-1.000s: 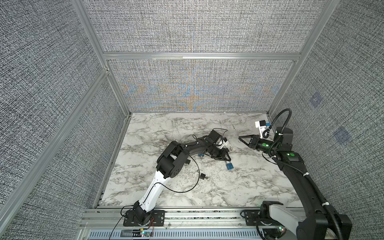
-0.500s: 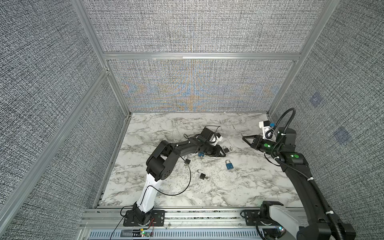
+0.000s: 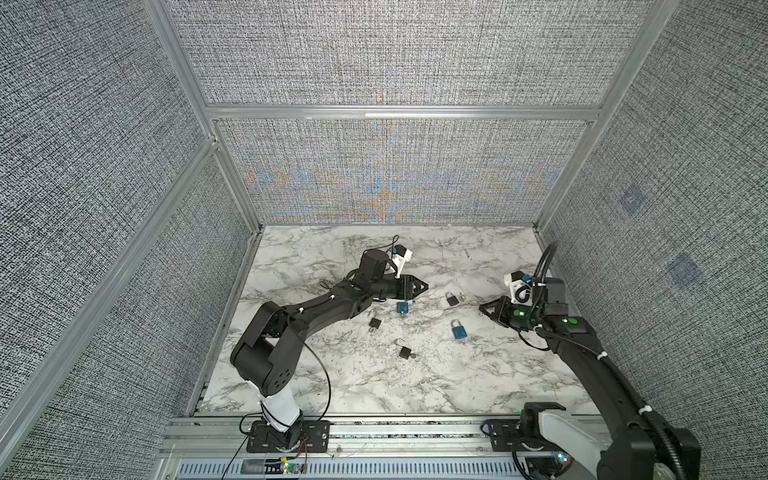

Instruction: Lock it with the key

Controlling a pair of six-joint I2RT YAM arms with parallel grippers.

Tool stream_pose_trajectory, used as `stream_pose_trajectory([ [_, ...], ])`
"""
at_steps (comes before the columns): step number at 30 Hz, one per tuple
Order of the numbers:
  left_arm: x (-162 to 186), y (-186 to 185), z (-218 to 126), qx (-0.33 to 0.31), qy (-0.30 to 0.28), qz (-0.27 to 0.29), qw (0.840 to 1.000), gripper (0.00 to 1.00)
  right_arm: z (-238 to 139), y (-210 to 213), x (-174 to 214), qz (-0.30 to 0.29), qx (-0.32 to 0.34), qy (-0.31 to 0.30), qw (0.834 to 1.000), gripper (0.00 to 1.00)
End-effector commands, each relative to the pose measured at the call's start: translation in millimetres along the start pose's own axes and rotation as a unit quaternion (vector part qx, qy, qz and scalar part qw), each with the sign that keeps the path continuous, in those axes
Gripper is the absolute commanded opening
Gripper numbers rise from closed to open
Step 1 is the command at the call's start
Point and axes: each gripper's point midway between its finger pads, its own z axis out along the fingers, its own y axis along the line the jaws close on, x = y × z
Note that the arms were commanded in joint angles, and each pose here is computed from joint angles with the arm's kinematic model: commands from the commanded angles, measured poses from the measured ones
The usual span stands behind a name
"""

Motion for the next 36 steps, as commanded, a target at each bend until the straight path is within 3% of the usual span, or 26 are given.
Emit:
stream_pose_trajectory([
  [1,-17.9,-10.4,-15.4,0.018,-0.047,0.008,0.999,0.38,13.2,-9.8,5.6,-0.008,0.019,0.008,1.0,0.0],
  [11,-17.1,-2.3,-35.3,0.008,-0.068,0.001,0.998,0.38,55.4,-33.9,29.1,-0.016,0.058,0.065,0.996,0.0],
  [28,-8.0,3.3,-28.6,0.015,-0.05,-0.014,0.999,0.38,78.9,-69.6,41.0,-0.004,0.11,0.094,0.989,0.0],
  [36,-4.6,4.9,-23.6,0.023,-0.037,-0.02,0.999,0.38,84.8,-75.1,42.1,-0.002,0.117,0.103,0.988,0.07],
])
